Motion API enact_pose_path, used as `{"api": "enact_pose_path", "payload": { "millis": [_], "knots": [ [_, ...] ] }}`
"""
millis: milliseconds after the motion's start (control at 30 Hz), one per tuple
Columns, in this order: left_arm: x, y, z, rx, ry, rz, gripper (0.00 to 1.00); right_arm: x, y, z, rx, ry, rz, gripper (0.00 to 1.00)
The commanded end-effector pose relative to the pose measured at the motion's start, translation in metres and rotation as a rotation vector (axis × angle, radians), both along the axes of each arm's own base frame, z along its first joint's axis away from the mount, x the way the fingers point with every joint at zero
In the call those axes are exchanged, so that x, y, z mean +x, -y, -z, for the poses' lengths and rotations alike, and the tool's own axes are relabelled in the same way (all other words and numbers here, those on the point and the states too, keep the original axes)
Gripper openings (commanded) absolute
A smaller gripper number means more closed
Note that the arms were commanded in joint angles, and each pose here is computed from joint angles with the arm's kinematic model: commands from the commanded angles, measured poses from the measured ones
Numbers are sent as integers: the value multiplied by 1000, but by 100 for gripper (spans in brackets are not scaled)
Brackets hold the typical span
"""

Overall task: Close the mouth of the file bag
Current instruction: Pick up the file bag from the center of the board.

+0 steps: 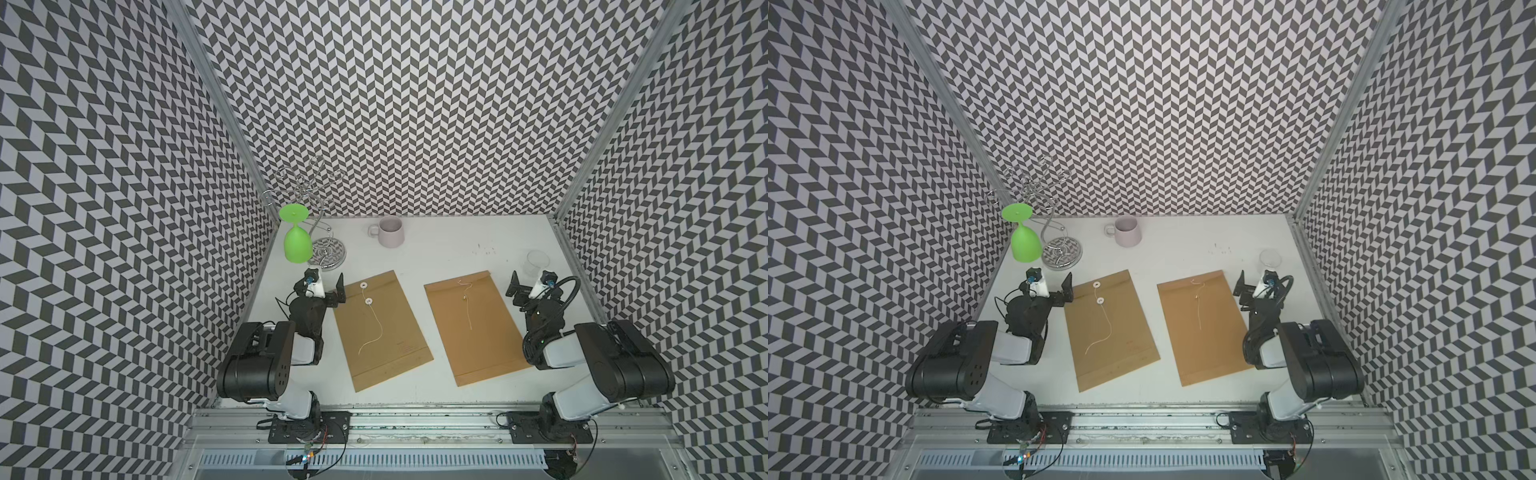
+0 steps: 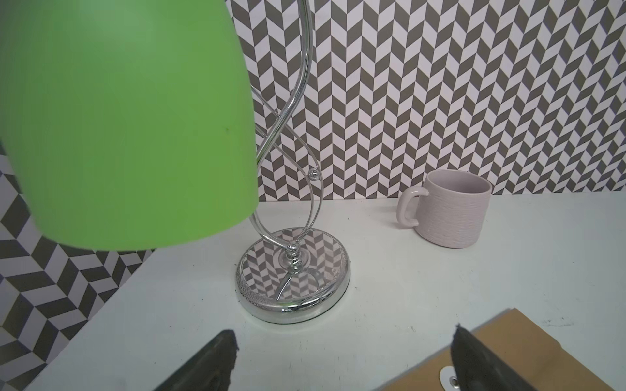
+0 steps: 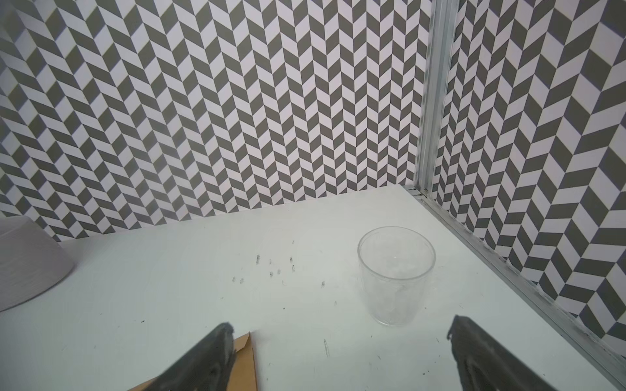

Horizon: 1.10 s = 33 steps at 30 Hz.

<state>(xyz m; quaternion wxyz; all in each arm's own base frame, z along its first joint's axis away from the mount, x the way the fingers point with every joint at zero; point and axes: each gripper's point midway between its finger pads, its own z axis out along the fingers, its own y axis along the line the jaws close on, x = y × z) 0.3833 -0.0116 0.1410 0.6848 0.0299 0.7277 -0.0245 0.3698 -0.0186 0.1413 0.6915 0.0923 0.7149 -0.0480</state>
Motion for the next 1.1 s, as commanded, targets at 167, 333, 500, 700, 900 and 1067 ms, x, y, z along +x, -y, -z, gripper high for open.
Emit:
{"api": "enact_pose_path", "payload": {
  "millis": [167, 333, 500, 700, 900, 1067],
  "knots": [
    [3, -2, -5, 3, 14, 2, 100, -2, 3, -12, 9, 61, 11, 99],
    [3, -3, -5, 2, 15, 2, 99, -1, 3, -13, 9, 62, 8, 99],
    [3, -2, -5, 4, 12, 4, 100, -1, 2, -13, 8, 61, 2, 99],
    [25, 11, -16, 80, -77, -48, 100, 1, -8, -18, -17, 65, -59, 99],
    [-9, 10, -80, 1, 135, -160, 100, 34, -26, -35, -43, -60, -149, 99],
    [-8, 27, -116, -69, 140, -60, 99, 50, -15, -41, 124, -190, -41, 99]
  ]
}}
